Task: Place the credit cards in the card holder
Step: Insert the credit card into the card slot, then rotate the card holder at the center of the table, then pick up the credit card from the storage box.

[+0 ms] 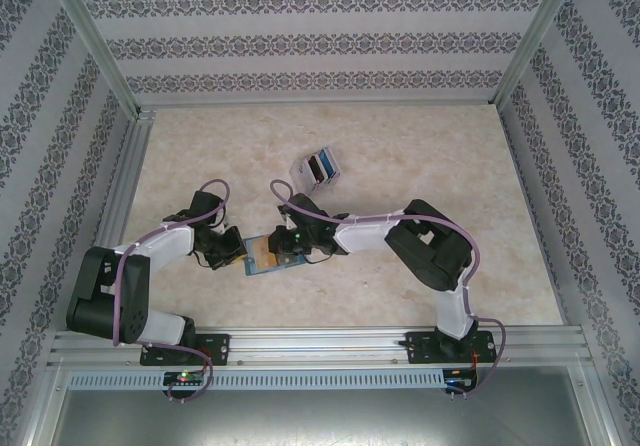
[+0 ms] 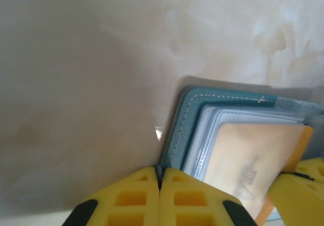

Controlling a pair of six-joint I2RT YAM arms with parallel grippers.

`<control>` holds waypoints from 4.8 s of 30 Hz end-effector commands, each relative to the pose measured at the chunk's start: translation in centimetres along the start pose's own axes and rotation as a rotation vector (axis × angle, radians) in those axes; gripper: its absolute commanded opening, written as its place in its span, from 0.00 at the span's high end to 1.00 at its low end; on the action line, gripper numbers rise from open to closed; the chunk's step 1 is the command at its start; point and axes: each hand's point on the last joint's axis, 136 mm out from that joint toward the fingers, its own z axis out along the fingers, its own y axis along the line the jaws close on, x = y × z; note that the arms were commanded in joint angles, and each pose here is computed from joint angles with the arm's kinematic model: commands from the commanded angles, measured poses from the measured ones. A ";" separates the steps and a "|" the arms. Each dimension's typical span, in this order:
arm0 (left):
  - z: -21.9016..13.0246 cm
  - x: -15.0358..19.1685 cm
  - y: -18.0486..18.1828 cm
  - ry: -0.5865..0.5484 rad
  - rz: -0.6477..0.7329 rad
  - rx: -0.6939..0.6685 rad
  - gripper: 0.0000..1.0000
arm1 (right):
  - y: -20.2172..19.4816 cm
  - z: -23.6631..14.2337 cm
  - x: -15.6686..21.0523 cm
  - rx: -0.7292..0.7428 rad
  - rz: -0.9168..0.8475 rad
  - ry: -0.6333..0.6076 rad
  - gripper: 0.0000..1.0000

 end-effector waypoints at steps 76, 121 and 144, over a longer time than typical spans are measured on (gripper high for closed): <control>-0.7 2.3 -9.8 -0.041 0.209 0.058 0.82 | -6.2 -16.7 -15.3 0.190 -0.119 -0.237 0.57; 4.6 -16.5 -20.8 -0.164 0.297 0.115 0.58 | -10.3 -12.9 -25.3 0.218 -0.049 -0.158 0.50; 5.3 -16.1 -21.2 -0.139 0.263 0.169 0.57 | -10.8 -14.6 -25.7 0.258 -0.046 -0.186 0.49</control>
